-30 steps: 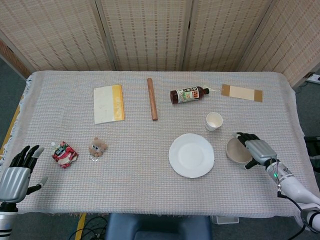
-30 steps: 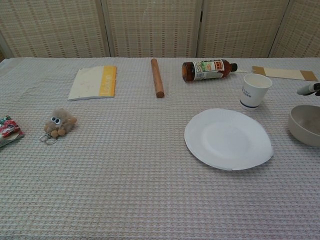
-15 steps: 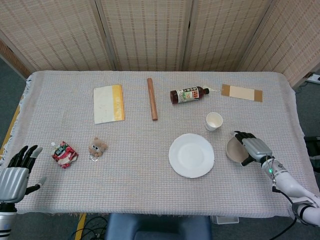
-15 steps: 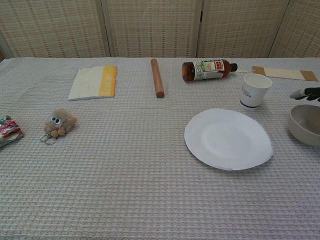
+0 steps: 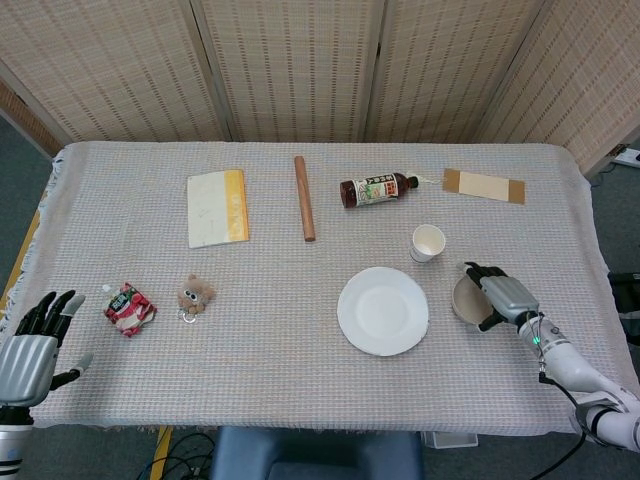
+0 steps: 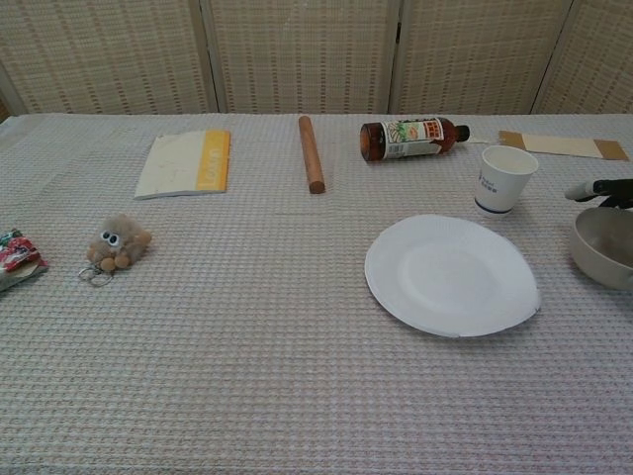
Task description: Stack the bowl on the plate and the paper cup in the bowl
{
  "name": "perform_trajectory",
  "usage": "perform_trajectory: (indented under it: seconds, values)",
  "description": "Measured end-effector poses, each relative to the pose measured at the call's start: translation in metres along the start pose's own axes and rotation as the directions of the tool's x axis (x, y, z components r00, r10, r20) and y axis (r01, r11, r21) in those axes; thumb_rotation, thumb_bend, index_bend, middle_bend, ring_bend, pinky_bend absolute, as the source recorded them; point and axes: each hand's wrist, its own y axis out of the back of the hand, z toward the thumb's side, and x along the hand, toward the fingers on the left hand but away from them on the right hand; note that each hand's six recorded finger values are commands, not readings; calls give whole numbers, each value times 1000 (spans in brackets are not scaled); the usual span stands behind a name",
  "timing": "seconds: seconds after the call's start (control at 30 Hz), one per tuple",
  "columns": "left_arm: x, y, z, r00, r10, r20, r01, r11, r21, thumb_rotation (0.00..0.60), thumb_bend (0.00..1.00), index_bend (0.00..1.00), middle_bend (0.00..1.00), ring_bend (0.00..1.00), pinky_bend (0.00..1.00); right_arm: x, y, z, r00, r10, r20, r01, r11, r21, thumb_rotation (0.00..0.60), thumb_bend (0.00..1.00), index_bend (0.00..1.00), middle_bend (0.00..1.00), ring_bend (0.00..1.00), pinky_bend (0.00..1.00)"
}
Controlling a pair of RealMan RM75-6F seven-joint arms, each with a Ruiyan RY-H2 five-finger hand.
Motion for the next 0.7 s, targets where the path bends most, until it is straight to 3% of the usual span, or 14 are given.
perform_trajectory:
  seconds: [0.13, 0.2, 0.47, 0.7]
  values:
    - [0, -1, 1, 1000, -1, 3, 1, 1000, 1, 600, 281, 124, 106, 41, 199, 1, 2, 2, 1000, -24, -12, 24, 1000, 0, 600, 204, 0, 0, 268, 327]
    - [0, -1, 1, 1000, -1, 4, 1, 1000, 2, 600, 281, 124, 106, 41, 199, 3, 4, 4, 999, -36, -19, 36, 999, -2, 600, 208, 0, 0, 280, 378]
    - [1, -2, 3, 1000, -5, 10, 5, 1000, 4, 600, 280, 124, 106, 41, 200, 12, 10, 16, 996, -62, -59, 61, 998, -9, 600, 208, 0, 0, 281, 382]
    - [1, -1, 2, 1000, 2, 6, -2, 1000, -1, 600, 281, 124, 106, 41, 199, 16, 25, 48, 987, -91, -131, 89, 996, -24, 600, 208, 0, 0, 281, 381]
